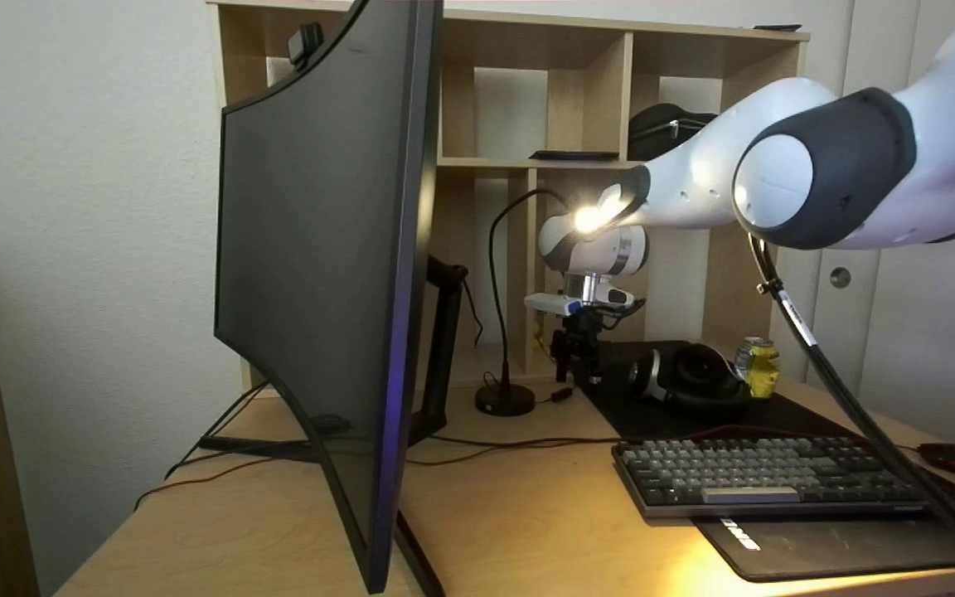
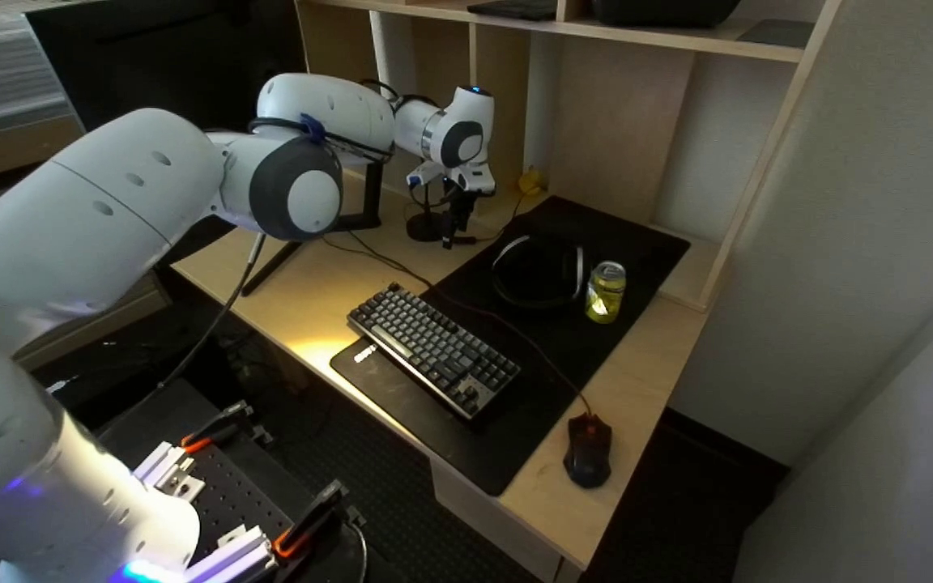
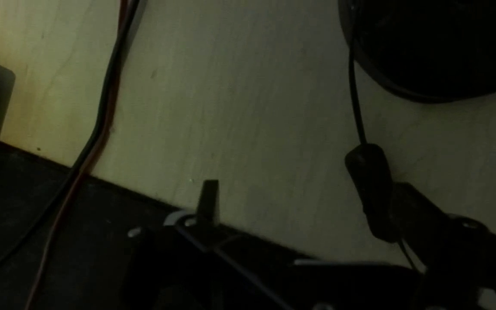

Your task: Turn off the lamp

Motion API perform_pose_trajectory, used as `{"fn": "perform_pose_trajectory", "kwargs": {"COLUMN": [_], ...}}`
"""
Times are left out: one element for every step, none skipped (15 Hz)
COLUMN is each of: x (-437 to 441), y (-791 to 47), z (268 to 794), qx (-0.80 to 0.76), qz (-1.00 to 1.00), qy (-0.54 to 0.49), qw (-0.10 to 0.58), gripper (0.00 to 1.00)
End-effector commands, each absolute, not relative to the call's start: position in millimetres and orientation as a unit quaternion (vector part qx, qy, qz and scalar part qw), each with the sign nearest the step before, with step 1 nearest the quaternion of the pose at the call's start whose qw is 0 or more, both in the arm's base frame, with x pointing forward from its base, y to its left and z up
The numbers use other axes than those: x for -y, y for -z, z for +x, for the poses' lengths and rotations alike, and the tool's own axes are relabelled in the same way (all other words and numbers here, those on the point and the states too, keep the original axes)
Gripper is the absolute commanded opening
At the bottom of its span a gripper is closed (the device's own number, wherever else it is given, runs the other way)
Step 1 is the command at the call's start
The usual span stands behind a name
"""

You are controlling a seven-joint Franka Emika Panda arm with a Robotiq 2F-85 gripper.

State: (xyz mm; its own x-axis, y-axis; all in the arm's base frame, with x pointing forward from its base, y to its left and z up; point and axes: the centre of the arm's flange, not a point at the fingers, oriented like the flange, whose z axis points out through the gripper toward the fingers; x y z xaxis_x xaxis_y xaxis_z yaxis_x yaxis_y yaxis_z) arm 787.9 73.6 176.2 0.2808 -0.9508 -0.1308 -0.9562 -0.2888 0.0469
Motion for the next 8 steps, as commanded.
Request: {"fn": "perform_pose_trajectory", "kwargs": {"x": [-76,-75,-72,-71,-69,-69,-70,-70], "y": [-168,-167,-165,-165,-163,-162,-160,-159], "z": [830,832,835,837,838,839,840,841], "qx": [-0.588,-0.587,-0.587,-0.588,-0.588,-0.587,-0.586,-0.587], "qz": [-0.806,-0.807,-0.807,-0.806,-0.806,-0.806,-0.807,-0.806], "qy": [-0.049,-0.047,-0.047,-0.044,-0.049,-0.05,-0.051,-0.053], "qw": [0.036,0.039,0.043,0.046,0.05,0.053,0.053,0.053], "gripper": [1.0,1.0,1.0,1.0,1.0,1.0,1.0,1.0]}}
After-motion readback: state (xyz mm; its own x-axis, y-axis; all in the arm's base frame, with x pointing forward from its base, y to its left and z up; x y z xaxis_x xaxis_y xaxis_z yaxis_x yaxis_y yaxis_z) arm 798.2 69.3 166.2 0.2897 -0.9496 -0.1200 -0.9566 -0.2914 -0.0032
